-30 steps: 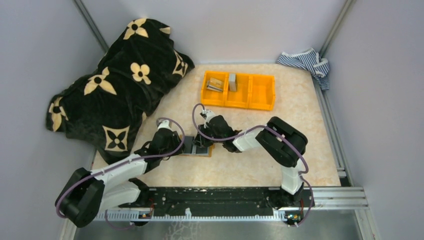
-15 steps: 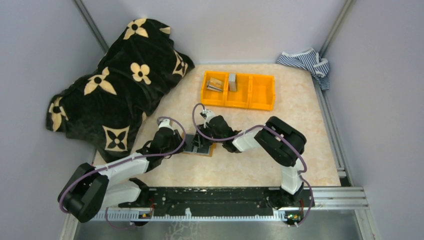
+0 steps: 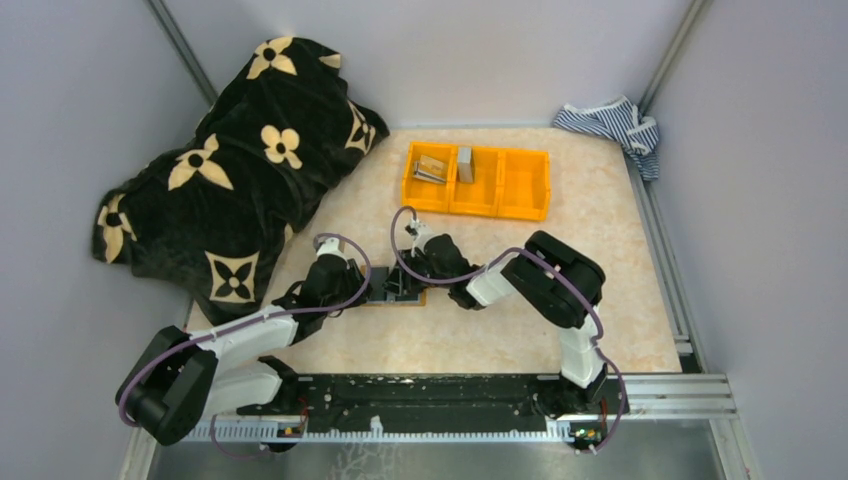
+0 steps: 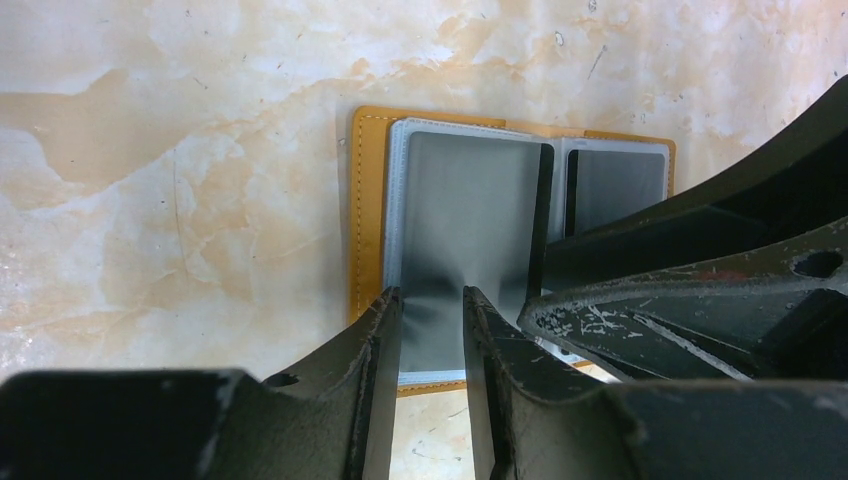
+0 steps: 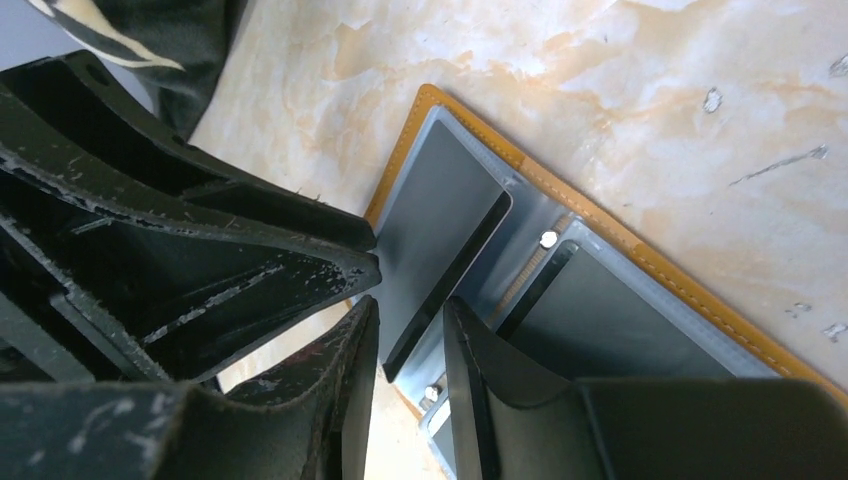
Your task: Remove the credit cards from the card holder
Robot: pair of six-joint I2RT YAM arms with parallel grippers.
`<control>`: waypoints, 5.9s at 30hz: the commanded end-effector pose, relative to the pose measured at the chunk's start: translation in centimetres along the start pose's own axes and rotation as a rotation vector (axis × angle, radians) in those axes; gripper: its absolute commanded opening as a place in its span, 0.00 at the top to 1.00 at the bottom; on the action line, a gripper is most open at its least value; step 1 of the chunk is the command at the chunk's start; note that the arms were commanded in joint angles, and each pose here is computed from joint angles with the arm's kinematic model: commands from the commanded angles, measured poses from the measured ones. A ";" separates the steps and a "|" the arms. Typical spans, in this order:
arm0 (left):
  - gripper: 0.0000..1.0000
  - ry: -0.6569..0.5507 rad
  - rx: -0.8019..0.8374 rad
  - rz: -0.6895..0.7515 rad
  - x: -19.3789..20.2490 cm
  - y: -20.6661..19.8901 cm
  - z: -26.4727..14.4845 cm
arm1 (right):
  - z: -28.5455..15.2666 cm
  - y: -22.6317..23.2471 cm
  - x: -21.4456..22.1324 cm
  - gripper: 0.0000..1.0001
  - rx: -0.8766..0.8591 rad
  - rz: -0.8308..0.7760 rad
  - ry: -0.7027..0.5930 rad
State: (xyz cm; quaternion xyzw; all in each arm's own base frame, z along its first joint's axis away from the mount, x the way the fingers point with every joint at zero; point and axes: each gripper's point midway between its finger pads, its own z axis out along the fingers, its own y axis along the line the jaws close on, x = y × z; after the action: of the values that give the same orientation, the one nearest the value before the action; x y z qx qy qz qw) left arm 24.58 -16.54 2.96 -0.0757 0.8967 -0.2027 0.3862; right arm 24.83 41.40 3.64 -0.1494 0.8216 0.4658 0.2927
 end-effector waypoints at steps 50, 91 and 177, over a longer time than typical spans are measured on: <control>0.46 0.078 -0.002 0.043 1.7 0.4 0.5 | -7.6 -2.3 -2.5 1.00 0.013 0.040 -0.072; 0.25 -0.314 0.898 0.112 -14.1 -22.1 -3.1 | -21.4 3.7 -17.4 1.00 -0.019 -0.082 -0.319; 1.00 0.134 1.661 0.395 -3.1 -23.5 -13.9 | -23.7 6.8 -9.4 0.57 -0.137 -0.316 0.187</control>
State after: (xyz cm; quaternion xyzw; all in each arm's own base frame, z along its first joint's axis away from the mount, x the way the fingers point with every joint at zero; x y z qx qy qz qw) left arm 17.44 -33.35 19.89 0.3137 0.5767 -0.7280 0.1975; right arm 20.90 24.11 22.85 -0.3206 0.7905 0.4489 0.2662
